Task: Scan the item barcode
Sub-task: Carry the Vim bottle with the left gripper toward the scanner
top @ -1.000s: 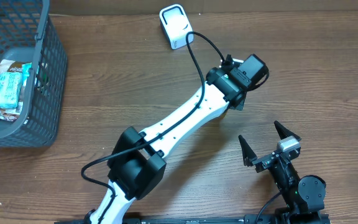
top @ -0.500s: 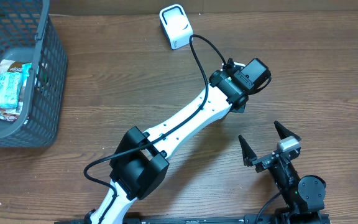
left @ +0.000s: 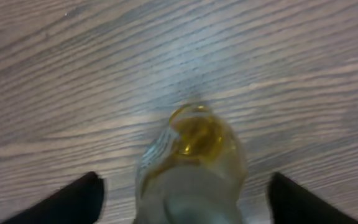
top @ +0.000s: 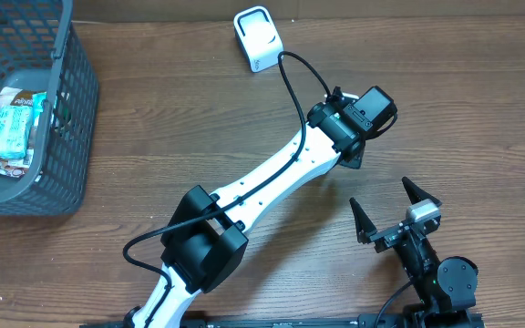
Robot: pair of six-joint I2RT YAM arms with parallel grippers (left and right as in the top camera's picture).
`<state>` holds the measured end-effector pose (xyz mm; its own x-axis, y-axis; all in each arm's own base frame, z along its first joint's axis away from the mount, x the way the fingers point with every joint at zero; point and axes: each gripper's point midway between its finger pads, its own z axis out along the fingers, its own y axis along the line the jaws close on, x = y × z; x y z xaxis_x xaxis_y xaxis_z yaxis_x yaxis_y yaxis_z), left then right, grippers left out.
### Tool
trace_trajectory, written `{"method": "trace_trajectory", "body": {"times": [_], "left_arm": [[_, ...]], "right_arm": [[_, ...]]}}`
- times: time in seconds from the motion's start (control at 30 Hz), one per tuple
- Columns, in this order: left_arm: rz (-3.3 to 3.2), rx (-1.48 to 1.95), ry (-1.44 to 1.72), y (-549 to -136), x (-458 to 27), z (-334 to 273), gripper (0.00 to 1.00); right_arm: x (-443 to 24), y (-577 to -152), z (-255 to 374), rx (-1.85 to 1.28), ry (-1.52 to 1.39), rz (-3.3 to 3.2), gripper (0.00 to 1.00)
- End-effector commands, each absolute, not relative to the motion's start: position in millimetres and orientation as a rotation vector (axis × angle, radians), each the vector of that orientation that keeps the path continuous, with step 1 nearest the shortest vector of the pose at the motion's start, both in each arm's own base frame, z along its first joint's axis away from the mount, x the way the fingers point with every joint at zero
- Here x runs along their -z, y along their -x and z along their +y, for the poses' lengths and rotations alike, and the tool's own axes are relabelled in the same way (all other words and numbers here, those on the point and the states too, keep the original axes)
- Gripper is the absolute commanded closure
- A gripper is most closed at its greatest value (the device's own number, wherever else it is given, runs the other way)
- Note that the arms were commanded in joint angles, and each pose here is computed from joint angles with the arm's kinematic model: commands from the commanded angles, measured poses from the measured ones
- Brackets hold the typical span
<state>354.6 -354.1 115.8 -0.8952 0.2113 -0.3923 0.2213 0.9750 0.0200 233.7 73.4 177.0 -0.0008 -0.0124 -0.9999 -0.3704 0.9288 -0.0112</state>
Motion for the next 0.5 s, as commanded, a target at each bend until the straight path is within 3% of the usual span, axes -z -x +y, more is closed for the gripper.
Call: {"method": "trace_trajectory", "body": {"times": [0.0, 0.2, 0.47], "left_arm": [[2.737, 0.049, -0.326, -348.8, -114.9, -358.3, 0.12], [2.694, 0.1, -0.326, -352.9, -138.6, -363.7, 0.1], [2.52, 0.213, -0.434, -361.9, -219.6, -367.0, 0.1]], "right_arm": [[-175.0, -234.6, 71.0, -0.274, 0.3, 1.551, 0.0], [-175.0, -234.6, 71.0, -0.274, 0.3, 1.551, 0.0], [-175.1, -234.6, 71.0, -0.274, 0.3, 1.55, 0.0]]}}
